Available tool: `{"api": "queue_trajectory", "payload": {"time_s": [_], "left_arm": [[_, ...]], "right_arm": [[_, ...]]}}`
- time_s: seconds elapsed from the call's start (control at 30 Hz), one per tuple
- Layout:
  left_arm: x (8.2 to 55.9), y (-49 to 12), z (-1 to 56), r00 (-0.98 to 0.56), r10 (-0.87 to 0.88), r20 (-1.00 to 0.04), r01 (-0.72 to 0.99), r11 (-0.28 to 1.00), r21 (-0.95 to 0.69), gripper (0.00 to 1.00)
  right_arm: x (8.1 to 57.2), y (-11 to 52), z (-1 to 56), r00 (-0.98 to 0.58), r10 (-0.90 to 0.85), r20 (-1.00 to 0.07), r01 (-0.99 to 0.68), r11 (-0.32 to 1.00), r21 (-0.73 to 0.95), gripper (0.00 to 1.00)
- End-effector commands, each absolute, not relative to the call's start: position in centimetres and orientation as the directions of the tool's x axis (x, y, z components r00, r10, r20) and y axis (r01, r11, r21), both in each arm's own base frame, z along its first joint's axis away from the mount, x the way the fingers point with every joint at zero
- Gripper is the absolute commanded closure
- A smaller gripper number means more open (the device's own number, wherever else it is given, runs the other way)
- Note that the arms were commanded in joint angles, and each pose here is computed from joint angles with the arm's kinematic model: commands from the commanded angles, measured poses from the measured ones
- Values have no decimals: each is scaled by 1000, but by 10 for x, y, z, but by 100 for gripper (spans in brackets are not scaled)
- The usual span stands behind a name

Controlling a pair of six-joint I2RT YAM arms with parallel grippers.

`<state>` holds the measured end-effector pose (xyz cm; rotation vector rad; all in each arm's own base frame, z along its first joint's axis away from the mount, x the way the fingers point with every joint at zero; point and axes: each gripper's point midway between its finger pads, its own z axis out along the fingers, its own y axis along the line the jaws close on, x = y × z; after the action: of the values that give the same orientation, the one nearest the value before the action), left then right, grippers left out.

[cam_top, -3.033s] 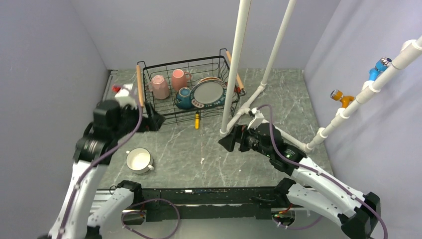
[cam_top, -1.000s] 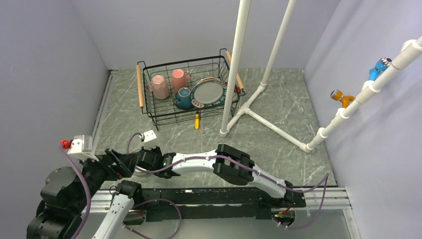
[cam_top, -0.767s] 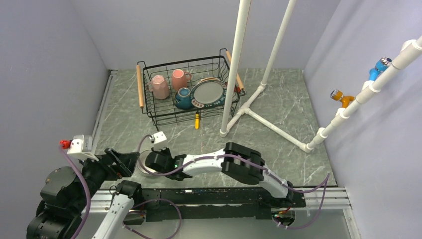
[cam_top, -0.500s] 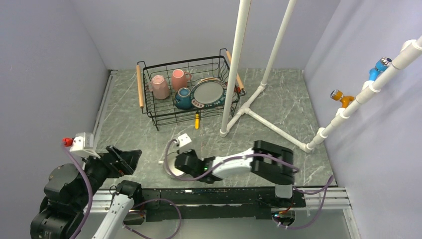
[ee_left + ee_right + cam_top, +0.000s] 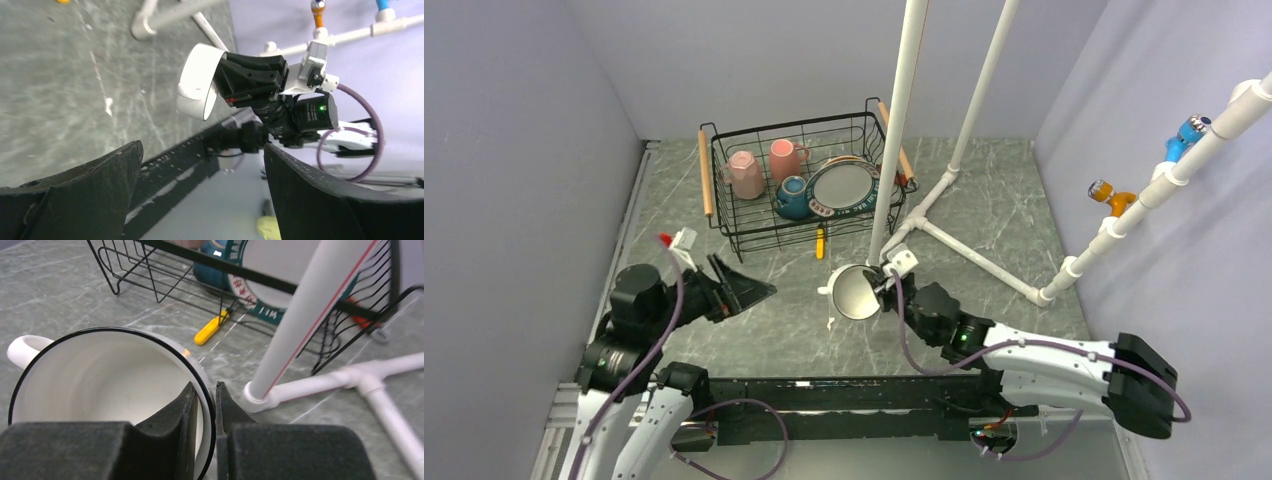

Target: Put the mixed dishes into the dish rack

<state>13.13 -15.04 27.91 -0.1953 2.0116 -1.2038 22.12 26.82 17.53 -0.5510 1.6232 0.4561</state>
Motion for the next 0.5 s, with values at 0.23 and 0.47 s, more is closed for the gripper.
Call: {"api": "queue_trajectory", "payload": {"time_s": [0.23, 0.47], "left_arm": [[129, -211, 306, -900, -342, -270, 234, 142, -962, 12], [108, -260, 303, -972, -122, -200, 187, 112, -976, 18]], "right_arm": [[203, 260, 303, 469, 37, -882, -637, 706, -309, 100], [192, 267, 331, 533, 103, -840, -659, 673, -336, 100]]}}
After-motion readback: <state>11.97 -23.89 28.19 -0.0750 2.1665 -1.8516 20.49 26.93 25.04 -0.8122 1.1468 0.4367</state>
